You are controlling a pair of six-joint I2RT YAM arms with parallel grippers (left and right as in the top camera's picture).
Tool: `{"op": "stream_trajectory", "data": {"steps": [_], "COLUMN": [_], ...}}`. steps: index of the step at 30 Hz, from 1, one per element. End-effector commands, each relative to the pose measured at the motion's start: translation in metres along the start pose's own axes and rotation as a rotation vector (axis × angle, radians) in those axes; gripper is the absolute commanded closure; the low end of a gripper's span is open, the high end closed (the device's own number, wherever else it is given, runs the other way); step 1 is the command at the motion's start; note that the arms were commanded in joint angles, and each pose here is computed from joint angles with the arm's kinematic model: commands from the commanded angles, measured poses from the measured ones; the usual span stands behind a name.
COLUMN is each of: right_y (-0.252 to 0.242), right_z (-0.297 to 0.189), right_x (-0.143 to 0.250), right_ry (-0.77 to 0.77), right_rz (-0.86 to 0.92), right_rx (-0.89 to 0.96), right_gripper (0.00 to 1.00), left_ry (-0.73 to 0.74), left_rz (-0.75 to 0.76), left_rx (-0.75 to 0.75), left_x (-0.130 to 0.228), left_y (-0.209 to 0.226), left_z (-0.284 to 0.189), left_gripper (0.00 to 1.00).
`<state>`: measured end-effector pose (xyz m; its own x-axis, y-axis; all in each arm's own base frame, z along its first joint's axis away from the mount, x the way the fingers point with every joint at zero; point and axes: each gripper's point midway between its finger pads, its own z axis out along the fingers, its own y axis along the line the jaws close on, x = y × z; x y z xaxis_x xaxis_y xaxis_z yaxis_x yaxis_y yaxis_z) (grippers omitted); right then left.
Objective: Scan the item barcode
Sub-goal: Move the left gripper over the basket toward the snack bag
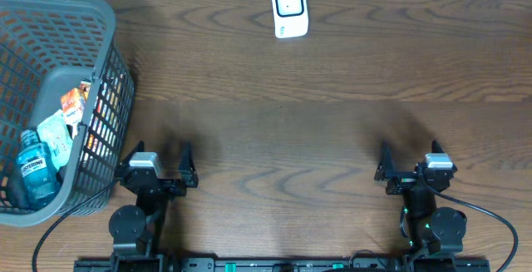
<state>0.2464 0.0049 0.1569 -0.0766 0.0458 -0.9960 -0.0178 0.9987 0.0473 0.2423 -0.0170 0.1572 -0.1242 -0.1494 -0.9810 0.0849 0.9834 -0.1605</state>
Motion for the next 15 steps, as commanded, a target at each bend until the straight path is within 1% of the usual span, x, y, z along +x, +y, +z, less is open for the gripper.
{"op": "stream_trajectory", "data": {"steps": [1, 7, 13, 15], "right_y": [-0.003, -0.003, -0.003, -0.003], "right_z": [0.0, 0.0, 0.0, 0.0], "right_x": [0.0, 0.0, 0.0, 0.0], "right_ry": [-0.002, -0.002, -0.002, -0.002], "right_rz": [-0.01, -0.01, -0.011, -0.01], "right_rx": [0.015, 0.015, 0.015, 0.015], "right_gripper": [0.01, 0.01, 0.01, 0.01], "left_ry": [-0.009, 0.042, 0.137, 0.195], "left_rz": [-0.077, -0.084, -0.099, -0.085], "left_rx": [0.072, 0.072, 0.054, 0.045], "left_x": [-0.021, -0.053, -0.086, -0.092], "left_y": [-0.015, -0.023, -0.027, -0.028], "left_z": [-0.005, -0.01, -0.007, -0.006], "left_gripper": [0.01, 0.01, 0.01, 0.01]}}
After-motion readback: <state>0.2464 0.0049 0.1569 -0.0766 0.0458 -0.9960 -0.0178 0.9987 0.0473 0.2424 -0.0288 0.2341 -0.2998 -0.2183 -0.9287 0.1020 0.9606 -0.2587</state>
